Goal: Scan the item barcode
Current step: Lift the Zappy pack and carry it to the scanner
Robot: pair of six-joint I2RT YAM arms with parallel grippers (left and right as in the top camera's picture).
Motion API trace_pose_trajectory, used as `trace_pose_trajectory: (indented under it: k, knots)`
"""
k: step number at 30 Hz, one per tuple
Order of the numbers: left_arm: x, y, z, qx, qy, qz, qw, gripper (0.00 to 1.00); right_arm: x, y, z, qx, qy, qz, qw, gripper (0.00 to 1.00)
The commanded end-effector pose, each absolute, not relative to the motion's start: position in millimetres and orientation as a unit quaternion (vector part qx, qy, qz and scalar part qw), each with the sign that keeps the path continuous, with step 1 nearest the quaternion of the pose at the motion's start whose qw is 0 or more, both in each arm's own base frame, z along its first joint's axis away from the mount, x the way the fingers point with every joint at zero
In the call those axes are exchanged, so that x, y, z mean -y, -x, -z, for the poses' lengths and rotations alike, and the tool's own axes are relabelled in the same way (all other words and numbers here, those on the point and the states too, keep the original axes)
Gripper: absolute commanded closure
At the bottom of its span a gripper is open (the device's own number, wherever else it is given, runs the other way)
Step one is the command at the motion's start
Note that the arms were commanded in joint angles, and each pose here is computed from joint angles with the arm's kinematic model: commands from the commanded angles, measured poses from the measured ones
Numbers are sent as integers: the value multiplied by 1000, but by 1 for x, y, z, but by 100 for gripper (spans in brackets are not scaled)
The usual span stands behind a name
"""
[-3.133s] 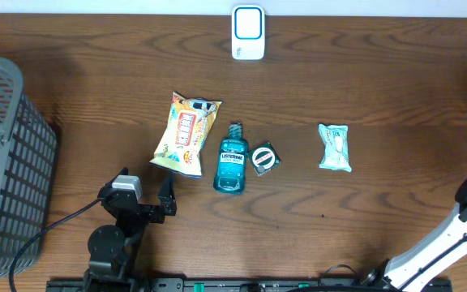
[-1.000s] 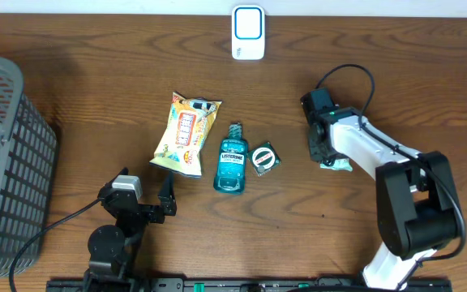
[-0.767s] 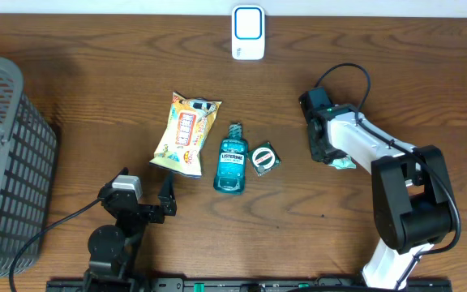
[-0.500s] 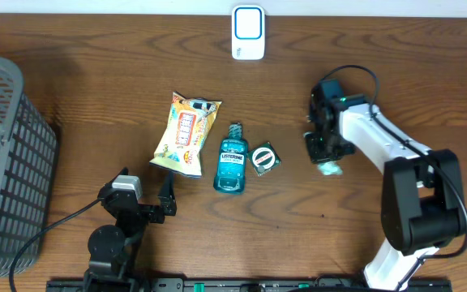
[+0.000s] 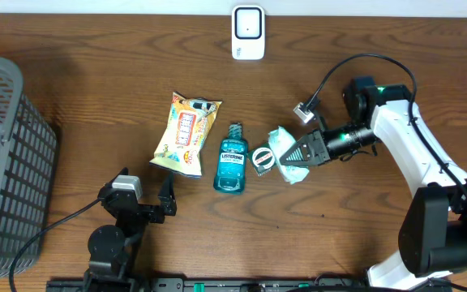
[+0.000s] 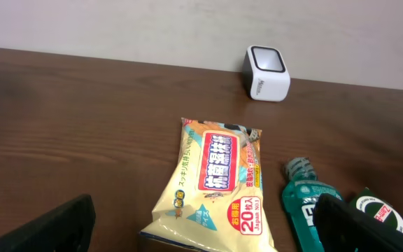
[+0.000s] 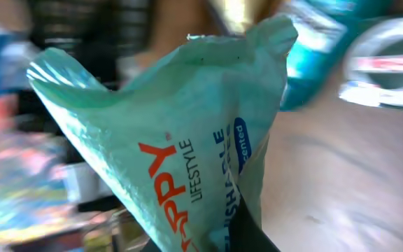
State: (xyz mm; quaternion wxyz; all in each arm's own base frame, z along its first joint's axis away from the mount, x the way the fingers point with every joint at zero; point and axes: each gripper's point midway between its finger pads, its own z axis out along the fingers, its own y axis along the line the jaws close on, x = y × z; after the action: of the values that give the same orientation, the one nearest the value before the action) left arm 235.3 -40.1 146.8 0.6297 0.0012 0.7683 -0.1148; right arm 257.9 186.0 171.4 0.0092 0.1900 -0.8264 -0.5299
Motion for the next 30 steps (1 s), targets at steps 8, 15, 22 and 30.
trace_pose_trajectory:
  k: [8, 15, 22, 30]
  knots:
    - [40, -234, -133, -781, -5, 110, 614, 2, -202, -246, -236, 737, -147, 659, -4, 99]
    - [40, -234, -133, -781, -5, 111, 614, 2, -202, -244, -236, 736, -151, 660, -6, 99]
    - [40, -234, -133, -781, -5, 110, 614, 2, -203, -248, -232, 717, -239, 649, -83, 99]
    - [40, -234, -133, -781, -5, 110, 614, 2, -225, -277, -202, 711, -366, 577, -167, 99]
